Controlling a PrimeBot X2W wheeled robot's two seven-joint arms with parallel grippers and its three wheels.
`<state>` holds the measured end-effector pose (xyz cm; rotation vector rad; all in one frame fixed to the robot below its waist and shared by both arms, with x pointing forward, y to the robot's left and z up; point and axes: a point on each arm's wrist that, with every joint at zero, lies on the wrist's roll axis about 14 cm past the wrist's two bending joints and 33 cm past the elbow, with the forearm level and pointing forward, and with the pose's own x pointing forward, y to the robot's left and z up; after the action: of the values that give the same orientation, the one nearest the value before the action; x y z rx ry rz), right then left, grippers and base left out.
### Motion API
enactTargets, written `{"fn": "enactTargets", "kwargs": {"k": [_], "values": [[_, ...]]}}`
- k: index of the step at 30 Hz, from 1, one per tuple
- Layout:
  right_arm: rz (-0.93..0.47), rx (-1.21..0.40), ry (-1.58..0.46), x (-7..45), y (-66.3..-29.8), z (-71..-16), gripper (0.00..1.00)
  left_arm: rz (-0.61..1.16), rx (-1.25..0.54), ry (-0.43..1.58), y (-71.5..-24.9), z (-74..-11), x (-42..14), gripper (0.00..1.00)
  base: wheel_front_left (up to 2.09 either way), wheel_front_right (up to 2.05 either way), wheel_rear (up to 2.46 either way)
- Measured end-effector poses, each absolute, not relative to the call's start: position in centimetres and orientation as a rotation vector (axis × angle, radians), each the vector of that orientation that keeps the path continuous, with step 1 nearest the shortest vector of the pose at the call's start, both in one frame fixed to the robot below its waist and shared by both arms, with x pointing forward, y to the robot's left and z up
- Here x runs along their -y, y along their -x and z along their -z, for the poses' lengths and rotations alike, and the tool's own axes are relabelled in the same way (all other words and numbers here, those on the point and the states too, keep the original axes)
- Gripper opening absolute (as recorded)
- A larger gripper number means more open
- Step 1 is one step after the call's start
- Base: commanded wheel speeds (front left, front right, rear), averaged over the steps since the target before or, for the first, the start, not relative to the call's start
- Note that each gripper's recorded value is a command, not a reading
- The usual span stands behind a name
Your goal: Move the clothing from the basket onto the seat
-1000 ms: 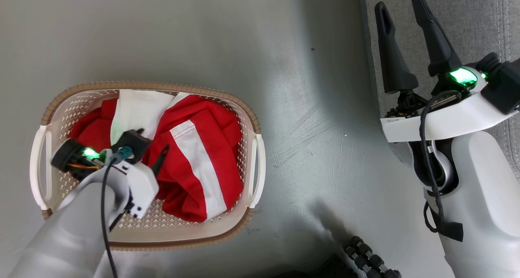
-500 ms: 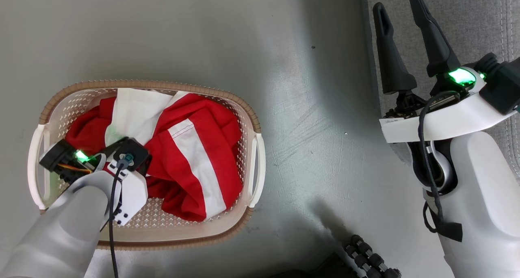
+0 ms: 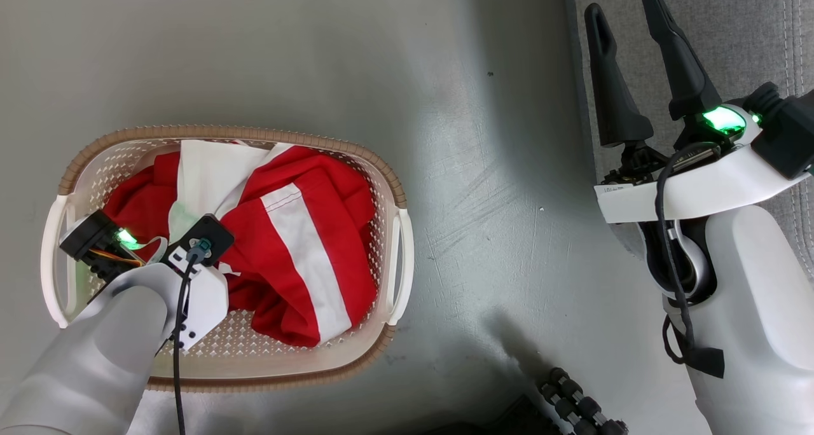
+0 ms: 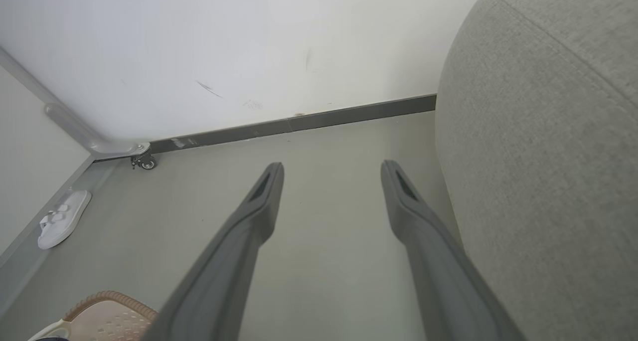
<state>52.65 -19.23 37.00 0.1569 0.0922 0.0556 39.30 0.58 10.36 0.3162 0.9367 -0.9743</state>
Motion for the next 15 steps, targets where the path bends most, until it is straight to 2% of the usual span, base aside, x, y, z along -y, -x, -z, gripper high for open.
{"fn": "enactTargets", "kwargs": {"k": [15], "values": [[-0.075,-0.040,-0.163,18.7,-53.6,-38.8,1.00,0.977,-0.815,-0.258,-41.3,-13.1,1.7,0.00,0.00,0.00,0.00]]}}
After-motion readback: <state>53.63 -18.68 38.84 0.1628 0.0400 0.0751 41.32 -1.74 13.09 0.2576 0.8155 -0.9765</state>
